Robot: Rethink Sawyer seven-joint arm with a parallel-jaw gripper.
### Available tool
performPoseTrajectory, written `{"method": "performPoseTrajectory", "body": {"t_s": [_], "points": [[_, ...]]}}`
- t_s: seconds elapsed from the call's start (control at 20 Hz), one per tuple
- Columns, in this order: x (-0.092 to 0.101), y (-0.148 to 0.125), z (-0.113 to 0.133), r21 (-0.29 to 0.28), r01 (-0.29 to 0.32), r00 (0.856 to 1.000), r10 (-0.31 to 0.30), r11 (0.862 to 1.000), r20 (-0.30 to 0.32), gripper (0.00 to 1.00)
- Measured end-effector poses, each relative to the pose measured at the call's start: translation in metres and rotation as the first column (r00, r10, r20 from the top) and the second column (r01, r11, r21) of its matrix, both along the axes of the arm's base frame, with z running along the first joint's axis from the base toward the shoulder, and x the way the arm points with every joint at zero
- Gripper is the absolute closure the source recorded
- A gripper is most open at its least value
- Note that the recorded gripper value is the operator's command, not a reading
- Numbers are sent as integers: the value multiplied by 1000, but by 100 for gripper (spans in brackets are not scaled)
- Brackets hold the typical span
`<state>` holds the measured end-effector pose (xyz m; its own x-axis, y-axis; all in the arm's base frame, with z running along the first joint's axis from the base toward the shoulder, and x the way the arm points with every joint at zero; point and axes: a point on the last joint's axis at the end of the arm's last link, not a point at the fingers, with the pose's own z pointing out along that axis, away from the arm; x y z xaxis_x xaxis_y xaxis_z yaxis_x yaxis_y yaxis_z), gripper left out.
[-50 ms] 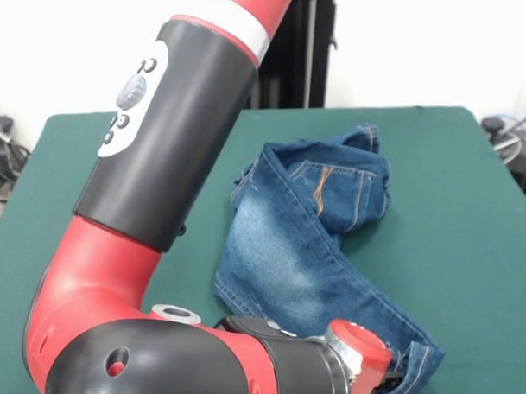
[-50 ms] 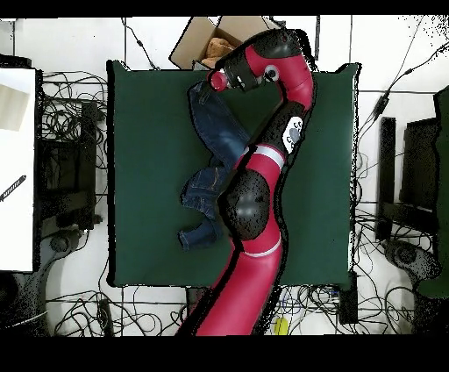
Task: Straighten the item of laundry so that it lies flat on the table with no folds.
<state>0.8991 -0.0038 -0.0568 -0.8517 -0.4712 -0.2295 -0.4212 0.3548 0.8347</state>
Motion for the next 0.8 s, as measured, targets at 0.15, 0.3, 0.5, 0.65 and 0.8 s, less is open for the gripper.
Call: {"method": "performPoseTrajectory", "body": {"t_s": [0.15, 0.3, 0.5, 0.65, 0.8], "points": [[0, 0, 0, -2, -1, 1000, 1, 1000, -1, 100], [0, 0, 0, -2, -1, 1000, 1, 1000, -1, 100], [1, 0, -1, -7, 2, 1000, -2, 1000, 4, 100], [2, -1, -3, -19, 10, 1000, -10, 1000, 13, 100], [4, -2, -5, -38, 21, 999, -20, 999, 27, 100]]}}
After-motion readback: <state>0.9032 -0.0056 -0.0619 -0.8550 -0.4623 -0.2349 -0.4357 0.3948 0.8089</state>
